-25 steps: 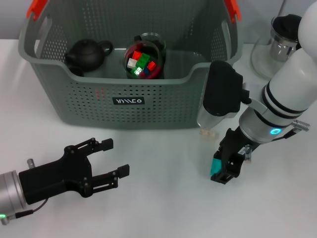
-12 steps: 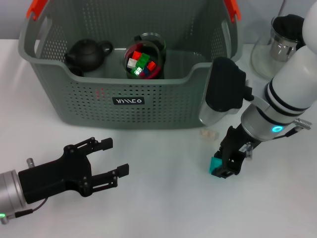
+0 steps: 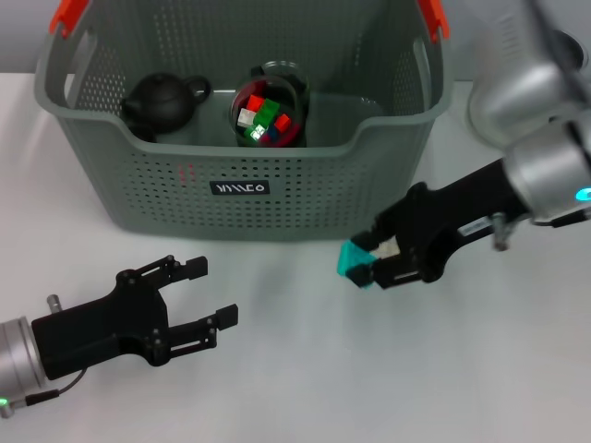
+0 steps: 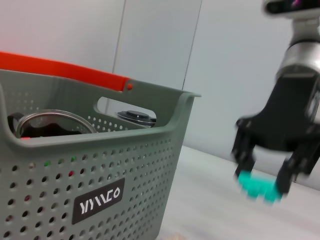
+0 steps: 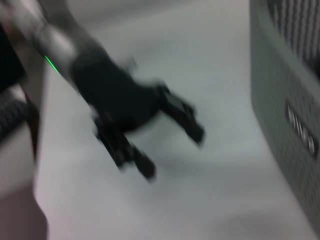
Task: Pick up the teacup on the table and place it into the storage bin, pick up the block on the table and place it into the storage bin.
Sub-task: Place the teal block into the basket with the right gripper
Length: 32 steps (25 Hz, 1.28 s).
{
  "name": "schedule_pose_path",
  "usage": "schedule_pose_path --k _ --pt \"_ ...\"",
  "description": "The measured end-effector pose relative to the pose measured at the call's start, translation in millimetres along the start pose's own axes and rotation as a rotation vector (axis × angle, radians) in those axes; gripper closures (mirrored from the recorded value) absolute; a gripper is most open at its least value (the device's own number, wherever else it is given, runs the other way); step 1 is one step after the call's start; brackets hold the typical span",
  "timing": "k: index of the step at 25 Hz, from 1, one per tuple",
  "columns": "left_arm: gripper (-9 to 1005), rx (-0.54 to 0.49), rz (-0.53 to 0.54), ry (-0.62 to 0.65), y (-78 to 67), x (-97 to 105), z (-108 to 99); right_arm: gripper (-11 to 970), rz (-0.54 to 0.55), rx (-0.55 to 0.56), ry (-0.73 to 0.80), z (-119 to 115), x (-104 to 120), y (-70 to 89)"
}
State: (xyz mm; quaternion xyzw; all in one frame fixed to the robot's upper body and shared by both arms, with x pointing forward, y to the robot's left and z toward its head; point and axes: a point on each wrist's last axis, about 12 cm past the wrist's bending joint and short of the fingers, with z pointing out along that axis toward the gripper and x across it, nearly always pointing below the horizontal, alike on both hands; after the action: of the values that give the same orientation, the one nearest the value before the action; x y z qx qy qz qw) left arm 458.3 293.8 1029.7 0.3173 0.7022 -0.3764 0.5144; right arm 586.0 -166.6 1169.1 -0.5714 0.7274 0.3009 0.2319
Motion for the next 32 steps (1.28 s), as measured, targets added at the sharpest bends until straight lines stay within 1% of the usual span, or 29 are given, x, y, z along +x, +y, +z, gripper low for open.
schedule_pose_path --k 1,4,6,8,9,11,13,17,20,23,26,28,30,32 --pt "185 -0.001 0.0 0.0 0.1 0 0 539 -0.001 -0.01 -0.045 -5 3 0.8" --pt "185 0.001 0.003 -0.001 1.3 -2 1 539 -0.017 -0.052 -0.245 -21 16 6.9" --pt "185 0.005 0.002 -0.002 2.5 -3 2 539 -0.043 -0.054 -0.392 -31 23 10.7" --pt "185 0.009 0.004 -0.002 3.7 -5 3 540 -0.075 -0.029 -0.545 -41 31 13.7" --pt "185 0.013 0.003 -0.001 4.1 -6 4 540 -0.083 -0.019 -0.593 -44 33 14.8" --pt "185 0.018 0.001 0.001 5.3 -7 5 540 -0.107 -0.003 -0.689 -52 31 16.8" --pt "185 0.02 0.001 0.002 5.9 -8 6 540 -0.124 0.011 -0.745 -60 23 16.7" --pt "185 0.025 0.002 -0.001 6.0 -9 6 540 -0.116 0.046 -0.759 -75 -12 8.3" --pt "185 0.025 0.001 -0.003 5.9 -9 6 539 -0.115 0.088 -0.726 -85 -49 1.8" --pt "185 0.024 -0.001 -0.005 5.7 -9 6 539 -0.095 0.148 -0.652 -88 -86 -3.6" --pt "185 0.024 -0.002 -0.007 5.3 -9 6 539 -0.042 0.255 -0.528 -81 -123 -10.5" --pt "185 0.024 -0.002 -0.007 5.2 -9 5 538 0.021 0.36 -0.45 -73 -143 -18.0" --pt "185 0.023 -0.002 -0.007 5.2 -8 5 538 0.045 0.444 -0.378 -63 -160 -23.3" --pt "185 0.021 -0.004 -0.007 5.1 -8 6 538 0.031 0.499 -0.297 -48 -171 -26.5"
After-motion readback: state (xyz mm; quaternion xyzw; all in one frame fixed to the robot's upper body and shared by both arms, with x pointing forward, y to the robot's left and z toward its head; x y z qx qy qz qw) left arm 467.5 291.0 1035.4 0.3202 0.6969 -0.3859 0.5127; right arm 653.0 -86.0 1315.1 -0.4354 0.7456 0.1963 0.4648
